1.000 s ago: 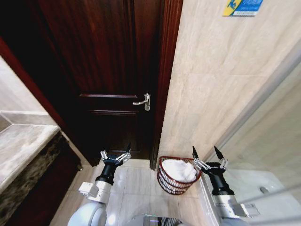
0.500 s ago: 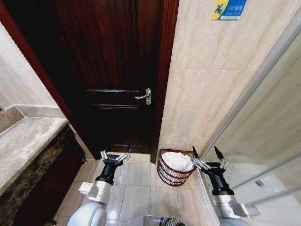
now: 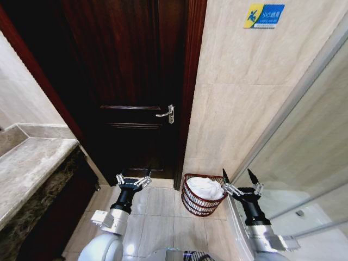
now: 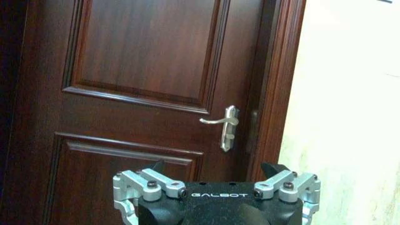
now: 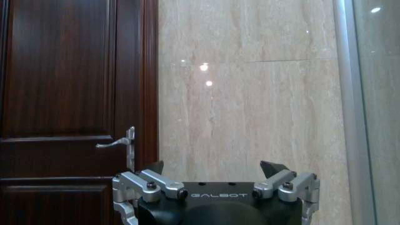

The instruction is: Discard the used towel into the hamper.

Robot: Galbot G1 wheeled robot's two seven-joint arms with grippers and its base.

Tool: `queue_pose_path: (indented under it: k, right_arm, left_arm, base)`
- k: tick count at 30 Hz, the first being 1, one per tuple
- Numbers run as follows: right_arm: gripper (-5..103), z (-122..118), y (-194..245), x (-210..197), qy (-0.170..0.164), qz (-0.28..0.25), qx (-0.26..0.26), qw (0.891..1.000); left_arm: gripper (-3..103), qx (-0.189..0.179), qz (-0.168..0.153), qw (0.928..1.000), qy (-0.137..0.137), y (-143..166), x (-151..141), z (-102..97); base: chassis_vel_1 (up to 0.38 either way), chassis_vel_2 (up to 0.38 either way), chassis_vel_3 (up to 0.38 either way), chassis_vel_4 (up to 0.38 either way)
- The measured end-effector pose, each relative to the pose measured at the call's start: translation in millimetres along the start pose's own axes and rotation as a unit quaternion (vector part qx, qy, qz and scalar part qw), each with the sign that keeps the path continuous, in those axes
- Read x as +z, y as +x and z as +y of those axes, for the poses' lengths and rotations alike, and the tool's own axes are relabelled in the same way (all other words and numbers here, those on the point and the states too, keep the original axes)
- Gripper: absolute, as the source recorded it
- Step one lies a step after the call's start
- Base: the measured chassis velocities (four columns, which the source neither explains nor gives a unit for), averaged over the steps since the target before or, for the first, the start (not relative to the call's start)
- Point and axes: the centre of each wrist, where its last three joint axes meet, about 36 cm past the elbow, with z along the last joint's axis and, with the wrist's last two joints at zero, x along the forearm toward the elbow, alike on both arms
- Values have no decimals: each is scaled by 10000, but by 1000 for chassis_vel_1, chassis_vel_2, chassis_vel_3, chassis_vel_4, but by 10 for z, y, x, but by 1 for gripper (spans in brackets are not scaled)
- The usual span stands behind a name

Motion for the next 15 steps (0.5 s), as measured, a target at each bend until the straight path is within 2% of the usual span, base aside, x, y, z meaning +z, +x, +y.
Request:
queue_pose_path:
  k: [4, 12, 15]
  right_arm:
    - [100, 0, 0, 0, 0, 0, 0, 10000]
    - [100, -1, 1, 0, 2, 1, 1, 10000]
    - [100, -1, 1, 0, 2, 2, 1, 10000]
  left_arm:
    - [100, 0, 0, 10000, 0, 0, 0, 0]
    - [100, 0, 1, 10000, 2, 0, 0, -1]
    - [100, 0, 1, 10000, 3, 0, 0, -1]
  base:
    - [21, -98, -15, 98]
    - [0, -225, -2, 224]
    - [-12, -91, 9, 144]
